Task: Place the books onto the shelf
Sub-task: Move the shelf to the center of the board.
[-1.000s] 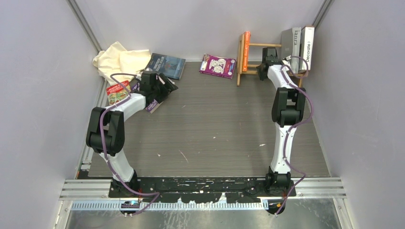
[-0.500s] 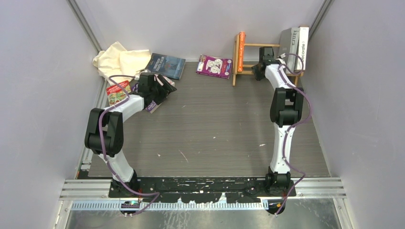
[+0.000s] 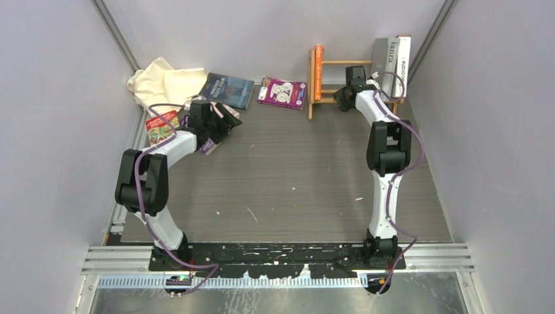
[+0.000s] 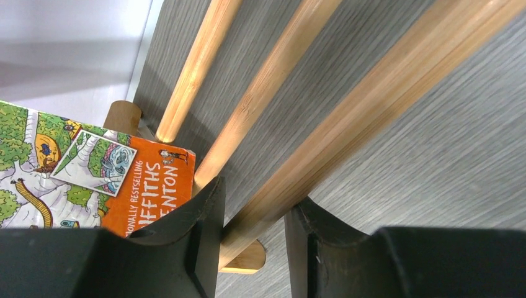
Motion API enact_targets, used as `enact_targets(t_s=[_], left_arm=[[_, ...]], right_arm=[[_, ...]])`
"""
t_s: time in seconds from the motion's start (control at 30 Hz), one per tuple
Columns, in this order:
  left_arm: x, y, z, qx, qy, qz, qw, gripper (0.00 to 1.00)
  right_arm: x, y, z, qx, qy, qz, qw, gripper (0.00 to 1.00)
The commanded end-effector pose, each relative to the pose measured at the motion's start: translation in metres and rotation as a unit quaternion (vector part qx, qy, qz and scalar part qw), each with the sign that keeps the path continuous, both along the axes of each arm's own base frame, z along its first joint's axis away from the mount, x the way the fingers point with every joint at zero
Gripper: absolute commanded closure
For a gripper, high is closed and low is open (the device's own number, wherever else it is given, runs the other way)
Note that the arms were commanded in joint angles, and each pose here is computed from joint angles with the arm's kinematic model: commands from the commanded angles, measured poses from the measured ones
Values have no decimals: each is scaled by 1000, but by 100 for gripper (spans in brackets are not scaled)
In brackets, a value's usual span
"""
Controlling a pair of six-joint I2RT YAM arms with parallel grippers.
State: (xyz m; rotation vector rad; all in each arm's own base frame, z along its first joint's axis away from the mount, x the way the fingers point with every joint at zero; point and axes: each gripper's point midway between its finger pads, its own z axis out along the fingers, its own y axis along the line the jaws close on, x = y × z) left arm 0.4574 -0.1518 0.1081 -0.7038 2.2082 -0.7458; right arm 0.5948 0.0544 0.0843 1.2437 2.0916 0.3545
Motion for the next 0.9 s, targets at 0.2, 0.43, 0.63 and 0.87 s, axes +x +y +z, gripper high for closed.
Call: enact_targets(t_s=[0.2, 0.43, 0.63, 0.87], left_arm=[[3, 2, 41, -14, -56, -2, 998, 26], [0, 3, 47, -17, -59, 1, 998, 26], [-1, 2, 50, -21, -61, 4, 998, 26], [-4, 2, 50, -20, -60, 5, 998, 27]], right_arm=[[-35, 136, 16, 22, -23, 251, 967, 99], [-51, 140, 24, 21, -24, 262, 965, 99], [-67, 136, 27, 21, -23, 265, 964, 99], [-75, 128, 29, 15, -23, 255, 967, 99]])
